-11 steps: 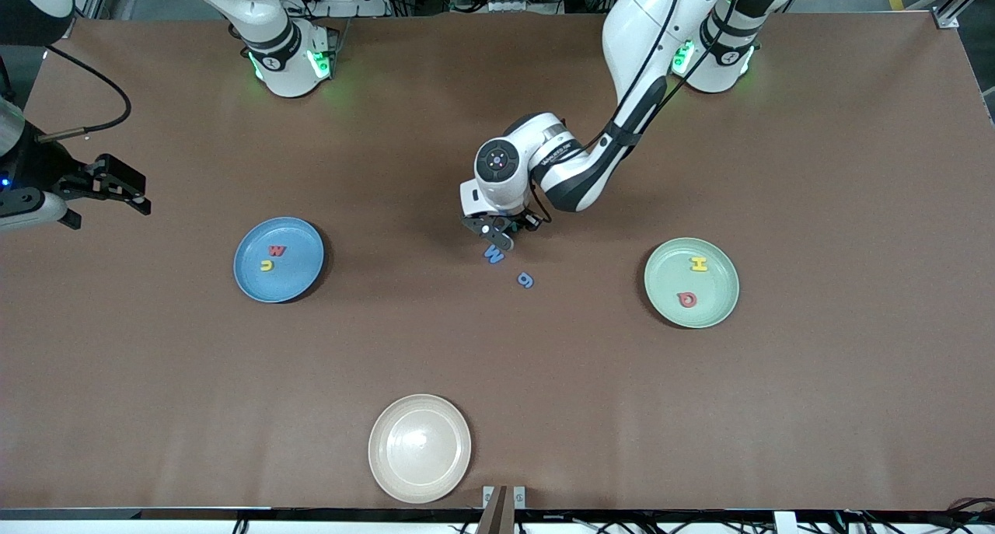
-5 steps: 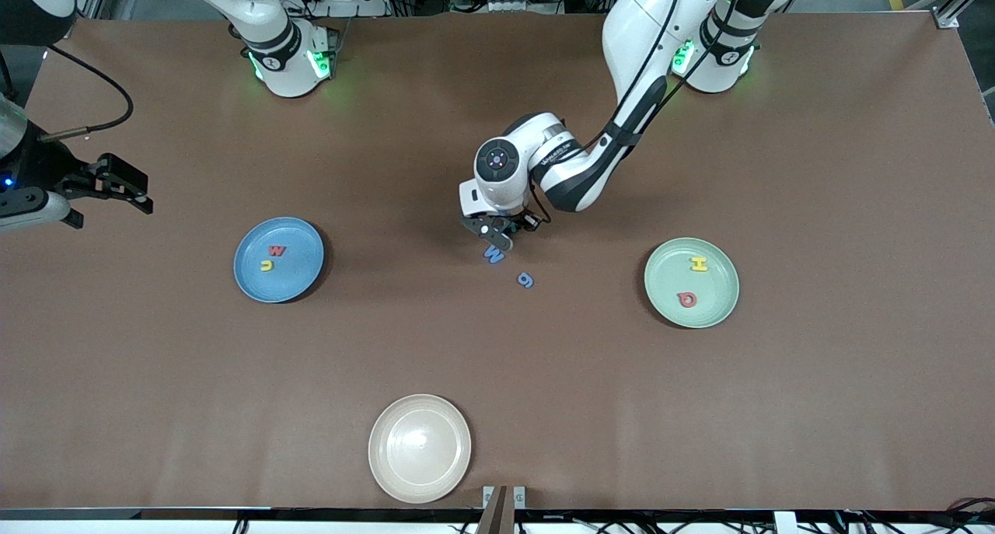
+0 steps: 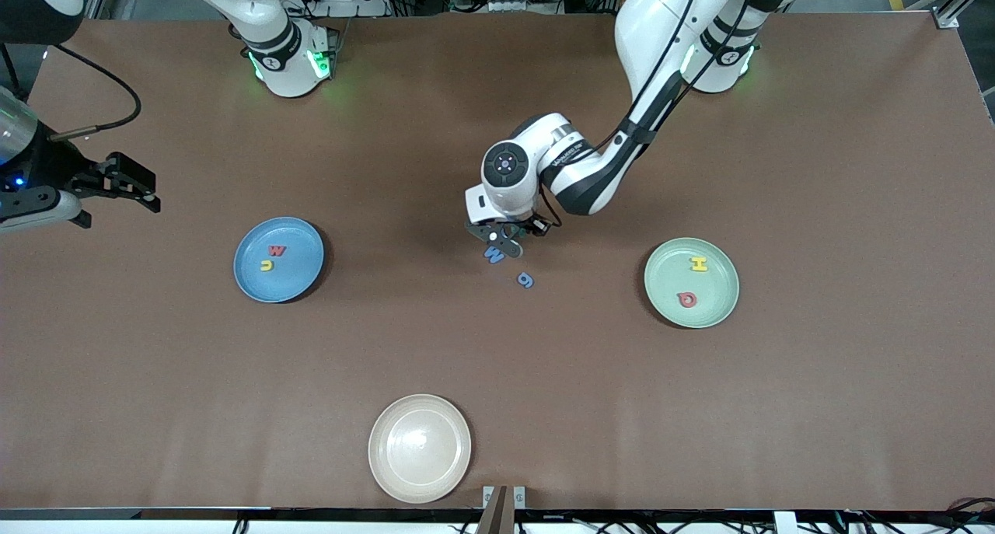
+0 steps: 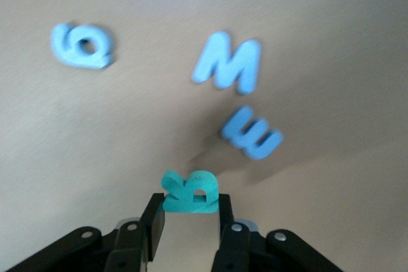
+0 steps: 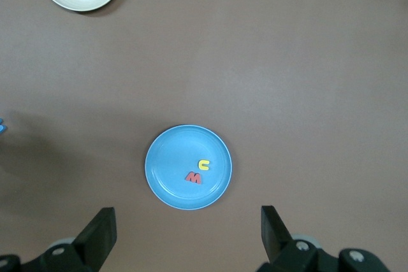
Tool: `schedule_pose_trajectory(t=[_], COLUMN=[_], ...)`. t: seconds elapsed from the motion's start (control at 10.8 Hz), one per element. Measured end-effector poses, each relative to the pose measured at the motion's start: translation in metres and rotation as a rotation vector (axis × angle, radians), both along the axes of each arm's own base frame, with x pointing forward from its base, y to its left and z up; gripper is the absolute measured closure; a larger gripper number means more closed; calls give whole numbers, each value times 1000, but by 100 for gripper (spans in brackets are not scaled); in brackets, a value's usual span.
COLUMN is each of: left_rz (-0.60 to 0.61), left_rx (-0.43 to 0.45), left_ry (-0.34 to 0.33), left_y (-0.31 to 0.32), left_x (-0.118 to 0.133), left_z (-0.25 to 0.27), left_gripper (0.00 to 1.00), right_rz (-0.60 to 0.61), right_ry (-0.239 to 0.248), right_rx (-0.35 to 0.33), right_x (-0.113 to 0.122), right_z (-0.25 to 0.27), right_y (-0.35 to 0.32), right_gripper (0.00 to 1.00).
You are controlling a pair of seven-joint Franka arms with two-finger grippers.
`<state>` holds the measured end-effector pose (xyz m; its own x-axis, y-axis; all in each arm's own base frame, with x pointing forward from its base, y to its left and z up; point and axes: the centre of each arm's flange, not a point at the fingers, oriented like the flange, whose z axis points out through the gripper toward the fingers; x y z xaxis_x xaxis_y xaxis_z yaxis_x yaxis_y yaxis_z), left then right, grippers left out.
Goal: Sort upper and lower case letters into plates
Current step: 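Carry the teal R to the green plate while the right gripper reaches letters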
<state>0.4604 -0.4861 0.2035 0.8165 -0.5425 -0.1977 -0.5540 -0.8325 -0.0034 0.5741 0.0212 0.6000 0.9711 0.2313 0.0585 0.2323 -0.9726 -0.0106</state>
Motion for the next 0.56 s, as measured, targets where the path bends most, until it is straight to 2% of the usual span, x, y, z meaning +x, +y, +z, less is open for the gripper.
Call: schedule_pose_trajectory(t=[0.19, 0.56], left_rz=[9, 84], left_rx=[32, 60], left_ry=[30, 103], left_y=[37, 185], left_x=[28, 119], left_z=[2, 35], left_gripper=[62, 62], right_rz=[21, 118], right_ry=[18, 31], right_rx=[-1, 11], right_x=[3, 1], right_z=[-10, -21], right_y=[12, 85], right_gripper=[0, 0])
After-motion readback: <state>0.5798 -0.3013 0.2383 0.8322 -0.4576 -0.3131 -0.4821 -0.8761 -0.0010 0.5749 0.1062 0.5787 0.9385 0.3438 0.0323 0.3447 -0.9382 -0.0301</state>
